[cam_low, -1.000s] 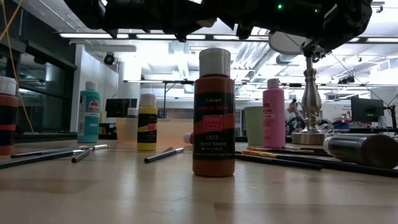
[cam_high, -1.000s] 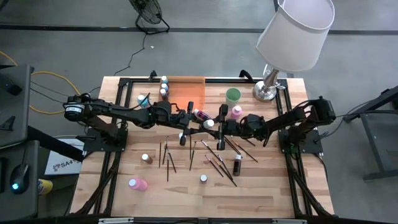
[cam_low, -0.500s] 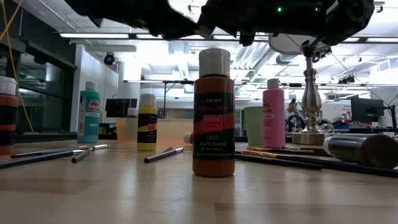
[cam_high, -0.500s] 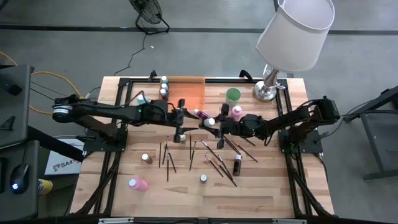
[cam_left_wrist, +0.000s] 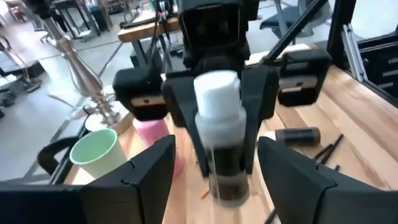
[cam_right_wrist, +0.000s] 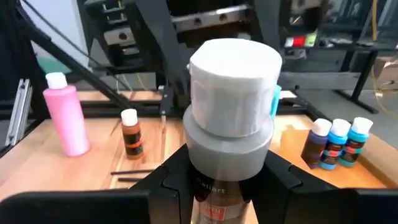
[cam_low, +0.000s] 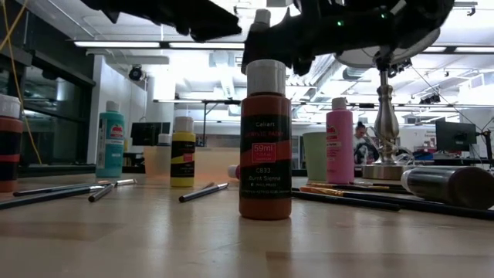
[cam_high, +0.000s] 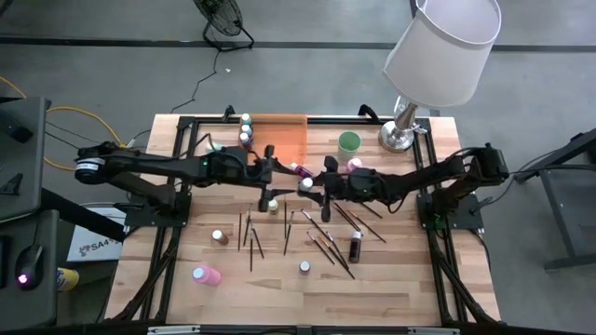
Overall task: Pick & Place Paint Supplies
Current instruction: Put the gray paint bottle into the orange bin
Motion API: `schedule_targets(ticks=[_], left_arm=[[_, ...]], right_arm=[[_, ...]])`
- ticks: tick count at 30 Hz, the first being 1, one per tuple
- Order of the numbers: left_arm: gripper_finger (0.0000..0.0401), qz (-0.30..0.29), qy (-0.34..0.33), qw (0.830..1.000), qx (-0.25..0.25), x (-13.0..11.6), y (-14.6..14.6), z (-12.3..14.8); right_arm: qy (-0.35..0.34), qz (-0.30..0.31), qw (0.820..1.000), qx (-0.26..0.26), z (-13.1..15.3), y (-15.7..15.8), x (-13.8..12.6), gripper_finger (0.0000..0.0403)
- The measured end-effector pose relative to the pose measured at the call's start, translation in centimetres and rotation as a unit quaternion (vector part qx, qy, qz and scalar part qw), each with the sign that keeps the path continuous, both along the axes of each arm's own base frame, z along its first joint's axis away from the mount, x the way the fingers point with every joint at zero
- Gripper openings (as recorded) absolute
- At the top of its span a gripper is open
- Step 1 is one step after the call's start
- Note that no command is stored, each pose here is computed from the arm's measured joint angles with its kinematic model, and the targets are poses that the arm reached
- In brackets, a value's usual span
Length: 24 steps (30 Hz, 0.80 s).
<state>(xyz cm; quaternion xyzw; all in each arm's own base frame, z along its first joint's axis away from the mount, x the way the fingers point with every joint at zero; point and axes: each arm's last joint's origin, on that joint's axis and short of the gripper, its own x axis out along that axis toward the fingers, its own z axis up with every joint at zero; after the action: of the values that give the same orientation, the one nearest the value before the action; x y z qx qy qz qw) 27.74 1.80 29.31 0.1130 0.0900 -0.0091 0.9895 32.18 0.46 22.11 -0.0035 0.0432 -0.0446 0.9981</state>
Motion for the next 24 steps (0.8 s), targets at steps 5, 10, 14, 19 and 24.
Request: schedule_targets(ticks=[5, 10, 14, 19, 24], left_arm=[[0.0225, 0.000, 0.011, 1.000, -0.002, 1.5, 0.1, -0.3], [0.0225, 0.000, -0.006, 1.000, -0.005, 1.7, 0.1, 0.6], [0.0226, -0.002, -0.012, 1.000, -0.006, 1.8, 0.1, 0.9], [0.0226, -0.016, -0.010, 1.000, -0.020, 2.6, 0.1, 0.1], [0.0226, -0.020, -0.011, 1.000, -0.021, 2.8, 0.1, -0.1]], right_arm=[[0.021, 0.004, 1.000, -0.001, 0.3, 0.0, 0.4, 0.0110], [0.036, 0.000, 0.999, -0.001, 0.0, 0.0, 0.4, 0.0111], [0.033, 0.001, 0.999, -0.001, 0.0, 0.0, 0.4, 0.0111], [0.032, 0.006, 0.999, -0.001, -0.1, 0.0, 0.5, 0.0111], [0.033, 0.007, 0.999, -0.001, -0.3, 0.0, 0.5, 0.0111]])
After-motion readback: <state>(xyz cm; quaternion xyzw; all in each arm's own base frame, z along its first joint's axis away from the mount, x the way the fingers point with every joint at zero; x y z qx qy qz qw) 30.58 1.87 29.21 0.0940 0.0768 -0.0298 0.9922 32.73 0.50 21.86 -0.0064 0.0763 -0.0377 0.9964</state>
